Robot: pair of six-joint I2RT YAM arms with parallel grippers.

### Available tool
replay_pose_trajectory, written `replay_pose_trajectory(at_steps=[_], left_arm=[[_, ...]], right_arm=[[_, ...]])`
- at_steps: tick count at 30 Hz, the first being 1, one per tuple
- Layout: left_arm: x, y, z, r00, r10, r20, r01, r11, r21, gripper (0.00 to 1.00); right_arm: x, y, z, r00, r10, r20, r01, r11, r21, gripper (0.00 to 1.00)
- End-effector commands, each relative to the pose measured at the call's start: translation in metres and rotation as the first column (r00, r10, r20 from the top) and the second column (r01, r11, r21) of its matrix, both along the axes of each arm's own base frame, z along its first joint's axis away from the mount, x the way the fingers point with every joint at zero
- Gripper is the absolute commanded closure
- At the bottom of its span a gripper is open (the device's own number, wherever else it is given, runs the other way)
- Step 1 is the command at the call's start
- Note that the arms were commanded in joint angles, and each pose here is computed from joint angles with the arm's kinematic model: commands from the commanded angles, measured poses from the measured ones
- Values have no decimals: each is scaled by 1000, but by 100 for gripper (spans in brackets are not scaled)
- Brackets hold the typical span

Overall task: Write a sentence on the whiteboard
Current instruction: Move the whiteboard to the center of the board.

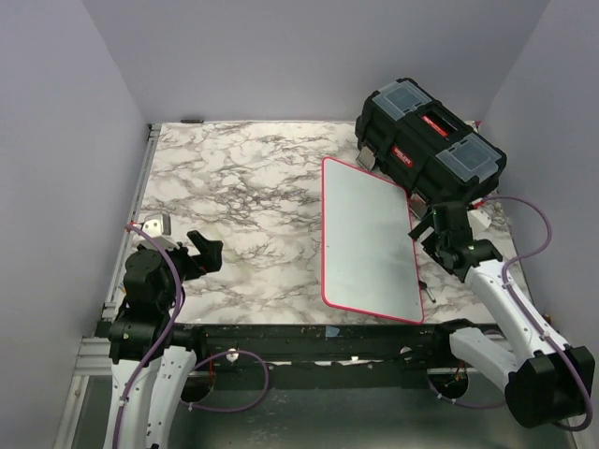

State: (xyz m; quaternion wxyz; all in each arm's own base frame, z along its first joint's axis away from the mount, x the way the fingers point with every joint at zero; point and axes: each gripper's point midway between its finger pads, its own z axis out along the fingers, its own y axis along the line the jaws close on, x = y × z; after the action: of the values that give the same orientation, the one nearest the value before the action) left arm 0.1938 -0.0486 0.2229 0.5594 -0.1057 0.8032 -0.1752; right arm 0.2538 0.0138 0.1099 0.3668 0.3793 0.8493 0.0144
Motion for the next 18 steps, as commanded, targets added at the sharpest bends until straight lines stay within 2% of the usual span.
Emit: replay_pose_trajectory(at_steps=[1,5,8,18], left_arm=[[-4,-2,-3,1000,-6,-13,6,1000,-7,2],[-4,-1,-4,1000,-5,-13,5,1000,-7,2],[-4,-1,-4,1000,-6,-12,6,1000,-6,2],[-5,-1,-3,1000,-5,-6,5,1000,-6,2]], right_arm=[[-11,-6,-23,996,-37,-87,35,999,-22,2],[-12,-3,-37,990,-10,-139,7,1000,-25,14],[-11,0,-48,984,3,-176,-6,1000,-17,28],[-9,8,-60,983,49,-179,-48,999,11,53]])
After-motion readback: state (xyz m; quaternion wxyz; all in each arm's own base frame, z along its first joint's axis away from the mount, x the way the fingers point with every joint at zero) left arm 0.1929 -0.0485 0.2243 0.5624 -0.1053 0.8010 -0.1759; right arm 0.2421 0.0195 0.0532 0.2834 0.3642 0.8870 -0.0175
